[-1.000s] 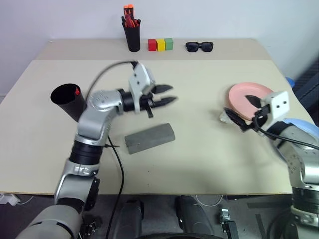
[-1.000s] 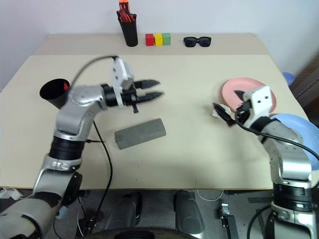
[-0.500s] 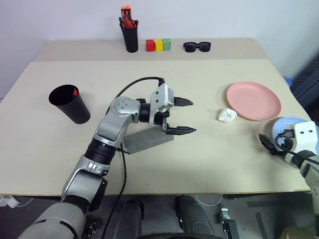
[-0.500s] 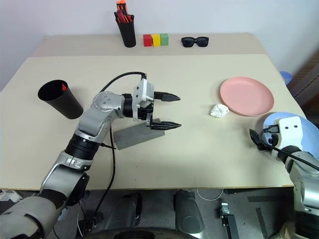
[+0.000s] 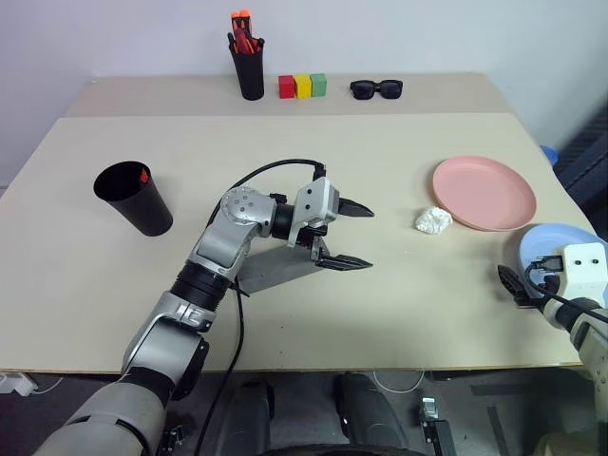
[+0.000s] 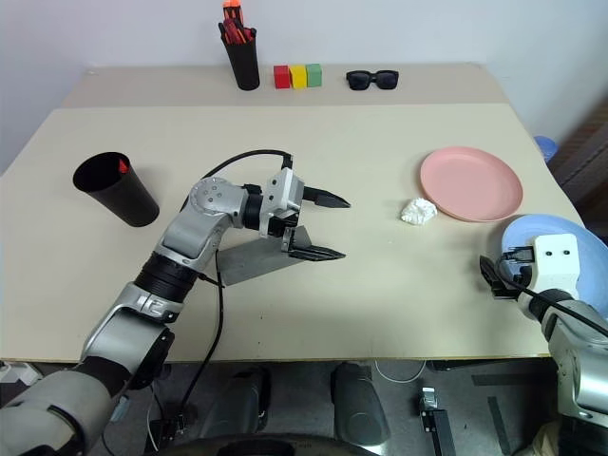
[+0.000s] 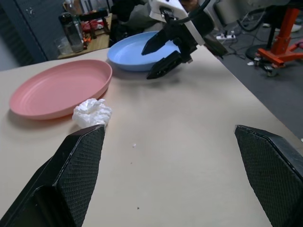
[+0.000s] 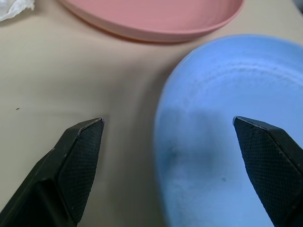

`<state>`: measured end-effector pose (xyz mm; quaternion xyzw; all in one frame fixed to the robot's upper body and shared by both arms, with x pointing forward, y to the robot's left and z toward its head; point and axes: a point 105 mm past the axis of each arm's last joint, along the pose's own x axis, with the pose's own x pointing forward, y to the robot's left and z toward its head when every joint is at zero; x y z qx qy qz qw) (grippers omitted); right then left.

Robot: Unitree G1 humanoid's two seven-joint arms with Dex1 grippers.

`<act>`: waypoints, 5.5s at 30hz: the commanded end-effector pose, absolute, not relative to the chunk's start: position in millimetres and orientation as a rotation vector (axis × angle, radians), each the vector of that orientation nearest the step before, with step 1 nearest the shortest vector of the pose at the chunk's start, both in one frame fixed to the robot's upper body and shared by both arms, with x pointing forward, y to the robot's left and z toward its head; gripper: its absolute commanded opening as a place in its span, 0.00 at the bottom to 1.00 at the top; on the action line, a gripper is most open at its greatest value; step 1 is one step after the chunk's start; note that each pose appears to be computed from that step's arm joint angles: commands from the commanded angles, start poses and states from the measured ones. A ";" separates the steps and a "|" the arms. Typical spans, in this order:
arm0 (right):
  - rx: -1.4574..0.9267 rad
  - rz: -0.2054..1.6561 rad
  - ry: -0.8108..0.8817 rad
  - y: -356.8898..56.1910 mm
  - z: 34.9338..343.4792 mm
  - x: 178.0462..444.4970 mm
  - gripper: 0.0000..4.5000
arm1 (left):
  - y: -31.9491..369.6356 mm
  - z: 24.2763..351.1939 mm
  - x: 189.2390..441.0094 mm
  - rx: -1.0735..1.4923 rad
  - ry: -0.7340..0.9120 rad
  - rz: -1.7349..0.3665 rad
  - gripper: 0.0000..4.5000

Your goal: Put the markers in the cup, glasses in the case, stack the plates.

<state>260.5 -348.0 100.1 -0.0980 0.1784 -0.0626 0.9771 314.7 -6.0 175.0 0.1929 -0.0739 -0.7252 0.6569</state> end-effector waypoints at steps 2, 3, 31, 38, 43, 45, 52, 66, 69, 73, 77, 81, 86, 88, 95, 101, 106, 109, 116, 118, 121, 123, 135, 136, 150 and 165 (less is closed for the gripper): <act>-0.210 -0.135 0.350 -348.1 102.7 263.9 0.69 | -8.0 187.0 312.6 0.463 -0.211 -1.643 1.00; -0.209 -0.134 0.355 -347.8 101.6 264.1 0.57 | -7.8 187.1 312.5 0.462 -0.211 -1.641 1.00; -0.486 -0.241 0.082 -357.3 175.8 331.5 0.01 | -7.7 189.3 316.3 0.454 -0.225 -1.557 1.00; -0.515 -0.025 0.036 -314.5 183.7 379.4 0.01 | -0.4 189.6 316.1 0.454 -0.213 -1.512 1.00; -0.525 0.076 0.038 -293.1 180.6 400.9 0.01 | 6.0 188.7 315.6 0.453 -0.199 -1.476 1.00; -0.531 0.116 0.053 -285.7 176.3 406.3 0.01 | 8.2 188.8 315.3 0.452 -0.194 -1.462 1.00; -0.529 0.194 0.101 -272.7 164.5 414.3 0.01 | 16.4 187.4 313.7 0.450 -0.177 -1.420 1.00; -0.524 0.200 0.136 -275.1 161.6 406.9 0.99 | 15.8 185.5 312.4 0.446 -0.168 -1.412 1.00; -0.489 0.159 0.072 -278.3 179.1 400.0 0.99 | 13.6 184.9 313.3 0.446 -0.168 -1.422 1.00; -0.419 0.151 0.007 -273.2 200.2 387.0 0.99 | 11.5 184.4 314.3 0.445 -0.169 -1.430 1.00; -0.295 0.223 0.011 -258.5 206.2 369.2 0.99 | 9.9 183.9 315.2 0.441 -0.170 -1.439 1.00; -0.205 0.360 0.115 -238.7 186.3 348.8 0.99 | 8.7 183.4 314.8 0.440 -0.167 -1.452 1.00; -0.176 0.444 0.236 -227.0 156.5 331.1 0.99 | 9.1 182.9 315.2 0.441 -0.162 -1.457 1.00; -0.187 0.438 0.259 -227.9 147.5 330.2 0.99 | 9.4 182.6 315.1 0.441 -0.159 -1.457 1.00; -0.234 0.403 0.282 -230.6 128.7 338.7 0.99 | 11.4 182.1 314.8 0.443 -0.153 -1.446 1.00; -0.290 0.375 0.259 -229.3 123.3 350.3 0.99 | 14.3 181.9 314.3 0.446 -0.150 -1.431 1.00; -0.331 0.356 0.224 -224.5 121.3 361.6 0.99 | 16.9 181.0 313.7 0.449 -0.146 -1.415 1.00; -0.336 0.336 0.198 -222.1 121.6 367.7 0.99 | 18.0 180.8 313.1 0.449 -0.144 -1.408 1.00; -0.333 0.284 0.163 -225.7 123.5 375.0 0.72 | 20.4 180.8 313.7 0.450 -0.141 -1.393 1.00; -0.332 0.264 0.156 -228.9 125.1 375.7 0.47 | 20.5 180.4 314.1 0.451 -0.140 -1.391 1.00; -0.342 0.233 0.146 -234.9 127.8 375.7 0.12 | 19.5 179.8 314.4 0.451 -0.140 -1.392 1.00; -0.352 0.216 0.138 -237.9 129.9 375.3 0.01 | 18.5 179.8 314.4 0.450 -0.141 -1.393 1.00; -0.283 0.099 -0.160 -257.2 194.1 380.4 0.01 | 15.2 179.3 315.0 0.448 -0.146 -1.405 1.00; -0.283 0.085 -0.168 -260.6 196.3 381.7 0.01 | 15.0 179.4 315.3 0.448 -0.146 -1.405 1.00; -0.306 -0.031 -0.112 -300.2 181.0 401.6 0.01 | 15.3 182.3 317.4 0.425 -0.156 -1.364 1.00; -0.300 -0.083 -0.108 -311.2 176.8 399.8 0.99 | 16.8 185.0 319.7 0.371 -0.155 -1.321 1.00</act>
